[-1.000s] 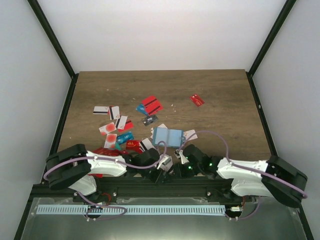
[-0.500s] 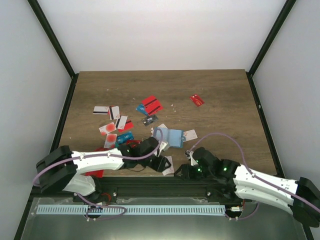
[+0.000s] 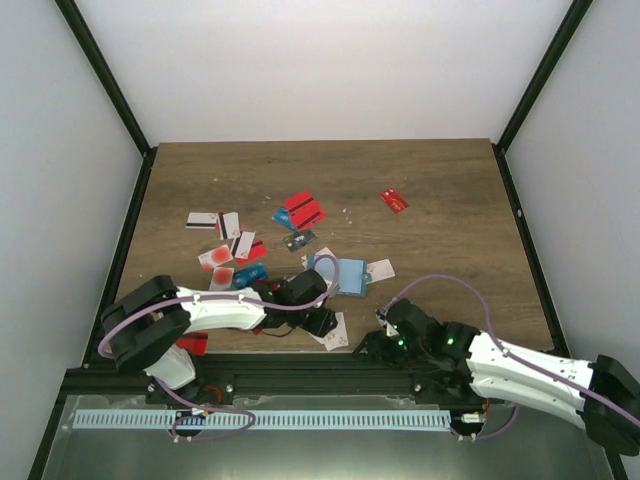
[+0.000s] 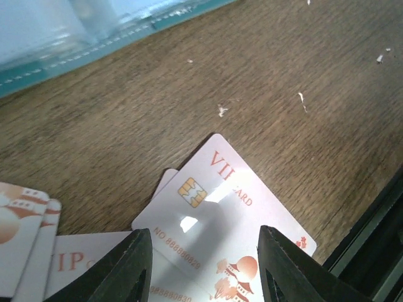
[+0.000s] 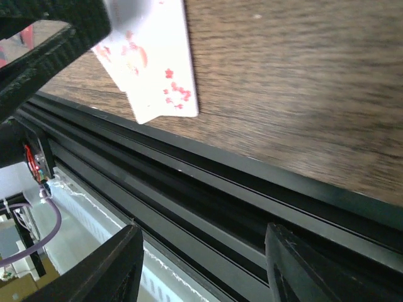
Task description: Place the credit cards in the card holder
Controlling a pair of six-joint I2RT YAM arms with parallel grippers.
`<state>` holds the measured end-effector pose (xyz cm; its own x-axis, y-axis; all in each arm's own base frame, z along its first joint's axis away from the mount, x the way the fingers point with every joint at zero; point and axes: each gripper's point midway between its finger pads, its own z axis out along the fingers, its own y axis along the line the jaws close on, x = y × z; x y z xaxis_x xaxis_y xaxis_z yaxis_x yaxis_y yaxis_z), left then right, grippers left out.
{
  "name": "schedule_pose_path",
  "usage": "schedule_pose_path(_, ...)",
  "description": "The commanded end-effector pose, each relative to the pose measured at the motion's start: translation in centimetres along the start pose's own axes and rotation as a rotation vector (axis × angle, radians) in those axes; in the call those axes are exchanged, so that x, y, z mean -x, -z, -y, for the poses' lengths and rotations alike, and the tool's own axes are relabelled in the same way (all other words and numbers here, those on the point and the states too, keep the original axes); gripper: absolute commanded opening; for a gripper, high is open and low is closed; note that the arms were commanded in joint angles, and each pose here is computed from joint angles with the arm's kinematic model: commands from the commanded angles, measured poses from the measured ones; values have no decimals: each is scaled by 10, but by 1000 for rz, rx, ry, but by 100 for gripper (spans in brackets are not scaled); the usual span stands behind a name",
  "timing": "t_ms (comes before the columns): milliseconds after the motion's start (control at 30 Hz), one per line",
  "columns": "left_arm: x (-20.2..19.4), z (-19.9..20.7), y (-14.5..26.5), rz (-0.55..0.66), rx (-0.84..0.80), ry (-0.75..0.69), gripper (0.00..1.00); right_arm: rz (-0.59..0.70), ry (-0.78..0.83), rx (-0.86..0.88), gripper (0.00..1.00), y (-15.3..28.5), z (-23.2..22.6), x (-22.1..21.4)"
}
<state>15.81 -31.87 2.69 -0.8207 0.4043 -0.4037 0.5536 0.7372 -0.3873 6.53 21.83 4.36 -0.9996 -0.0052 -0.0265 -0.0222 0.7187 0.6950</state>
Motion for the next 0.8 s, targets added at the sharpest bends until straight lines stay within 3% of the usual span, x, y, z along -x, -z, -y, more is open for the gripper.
schedule_pose_path(0,4,13,-6,0,-61,-29,48,-24,-100,-33,56,-2,17,-10)
schedule_pose_path(300,-7,34,-17,-38,-131,-39,49,57,-218,11,59,-5,25,-1)
schedule_pose_path(767,-9,56,-23,-42,-171,14,48,22,-240,130,61,-19,13,-3)
